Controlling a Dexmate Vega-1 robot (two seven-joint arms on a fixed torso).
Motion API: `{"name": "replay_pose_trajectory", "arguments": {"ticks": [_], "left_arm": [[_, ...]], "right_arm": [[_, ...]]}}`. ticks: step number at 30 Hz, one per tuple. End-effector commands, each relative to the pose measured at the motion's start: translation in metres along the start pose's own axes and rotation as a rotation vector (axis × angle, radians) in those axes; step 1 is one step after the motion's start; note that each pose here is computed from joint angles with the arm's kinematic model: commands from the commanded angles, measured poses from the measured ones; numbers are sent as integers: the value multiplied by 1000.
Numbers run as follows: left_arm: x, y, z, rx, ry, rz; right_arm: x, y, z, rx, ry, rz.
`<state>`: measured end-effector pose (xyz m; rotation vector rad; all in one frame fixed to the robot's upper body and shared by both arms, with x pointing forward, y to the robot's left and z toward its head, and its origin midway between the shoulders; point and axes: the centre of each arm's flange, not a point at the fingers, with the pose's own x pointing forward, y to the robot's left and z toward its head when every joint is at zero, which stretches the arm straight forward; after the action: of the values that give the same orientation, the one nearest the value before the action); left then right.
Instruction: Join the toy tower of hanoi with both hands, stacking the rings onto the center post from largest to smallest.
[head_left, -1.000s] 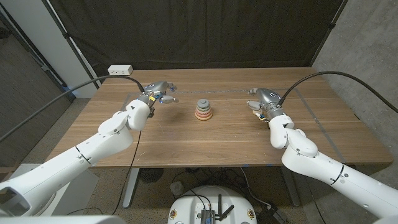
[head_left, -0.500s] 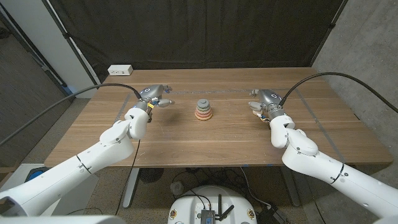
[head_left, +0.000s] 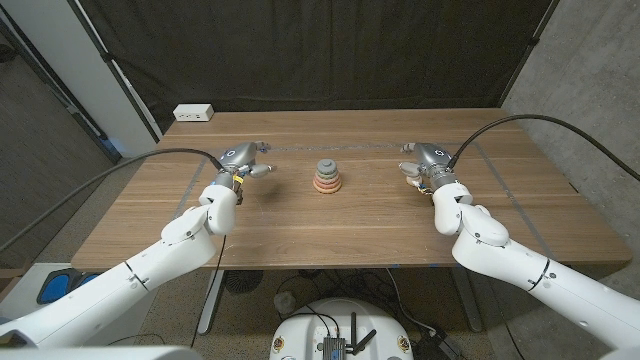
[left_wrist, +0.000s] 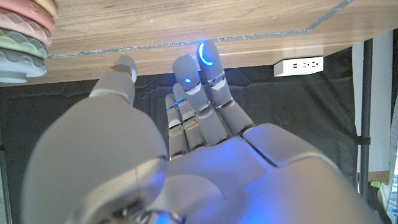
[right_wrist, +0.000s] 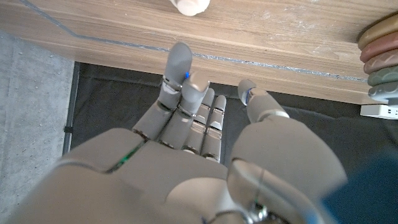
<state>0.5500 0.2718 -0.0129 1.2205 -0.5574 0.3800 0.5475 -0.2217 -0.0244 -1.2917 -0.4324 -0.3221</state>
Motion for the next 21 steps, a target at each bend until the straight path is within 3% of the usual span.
{"name": "replay_pose_trajectory", "arguments": {"ticks": [1, 13, 21], "left_arm": [[-8, -4, -14, -49, 30, -1], [-11, -2, -17, -58, 52, 16], [-16, 6, -19, -48, 65, 26]], "right_arm": [[5, 4, 0, -19, 24, 30], [8, 3, -7, -58, 67, 80], [10, 4, -15, -79, 105, 111]]}}
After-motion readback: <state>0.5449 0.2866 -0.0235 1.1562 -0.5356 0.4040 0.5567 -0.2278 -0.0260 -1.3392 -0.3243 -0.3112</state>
